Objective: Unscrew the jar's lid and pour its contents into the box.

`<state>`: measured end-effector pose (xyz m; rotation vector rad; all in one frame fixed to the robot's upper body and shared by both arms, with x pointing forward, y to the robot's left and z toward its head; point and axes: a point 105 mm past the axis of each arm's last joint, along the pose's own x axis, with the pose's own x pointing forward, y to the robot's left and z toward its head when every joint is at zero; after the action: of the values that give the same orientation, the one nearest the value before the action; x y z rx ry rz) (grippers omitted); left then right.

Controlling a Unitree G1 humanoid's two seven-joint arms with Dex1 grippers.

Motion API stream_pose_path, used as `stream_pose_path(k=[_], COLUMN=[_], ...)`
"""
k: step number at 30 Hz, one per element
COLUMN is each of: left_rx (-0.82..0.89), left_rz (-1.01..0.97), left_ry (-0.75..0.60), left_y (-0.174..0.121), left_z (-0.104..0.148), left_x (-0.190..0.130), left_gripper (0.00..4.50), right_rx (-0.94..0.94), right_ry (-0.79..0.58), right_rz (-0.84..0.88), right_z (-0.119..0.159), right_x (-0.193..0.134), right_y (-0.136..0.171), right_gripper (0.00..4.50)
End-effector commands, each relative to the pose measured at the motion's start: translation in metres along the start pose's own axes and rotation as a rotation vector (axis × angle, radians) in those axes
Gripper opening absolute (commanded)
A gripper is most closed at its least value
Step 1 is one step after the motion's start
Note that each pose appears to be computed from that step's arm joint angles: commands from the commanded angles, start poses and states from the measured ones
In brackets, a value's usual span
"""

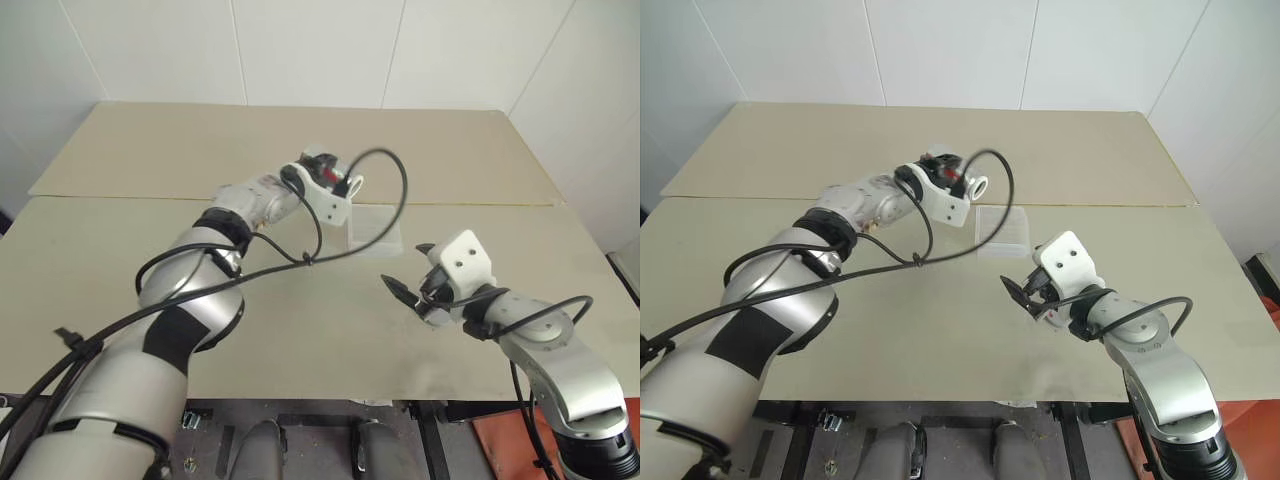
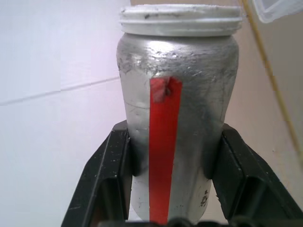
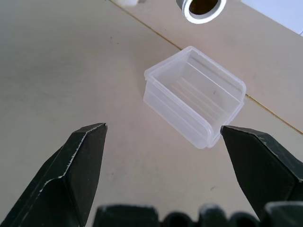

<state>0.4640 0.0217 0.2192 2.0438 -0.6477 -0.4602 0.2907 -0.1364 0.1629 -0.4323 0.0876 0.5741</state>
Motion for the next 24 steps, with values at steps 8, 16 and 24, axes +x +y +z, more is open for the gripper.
stream_pose_path(k=[8, 16, 24], left_rx=[0.468, 0.448, -0.453], left_rz=[0.175, 0.159, 0.105], left_ry=[-0.125, -0.101, 0.193], left_y=[0.022, 0.022, 0.008], left_z=[0.022, 0.017, -0.027], left_x=[0.005, 0.005, -0.002], left_gripper=[1.96, 1.96, 1.96], right_rx=[-0.022, -0.001, 0.008], right_ry=[-0.024, -0.018, -0.019], right_rz=[-0.061, -0.067, -0.08], right_z=[0.006, 0.004, 0.002], right_x=[-0.015, -0.015, -0.013], right_y=[0.002, 0.003, 0.001], right_gripper=[4.47, 4.47, 4.47])
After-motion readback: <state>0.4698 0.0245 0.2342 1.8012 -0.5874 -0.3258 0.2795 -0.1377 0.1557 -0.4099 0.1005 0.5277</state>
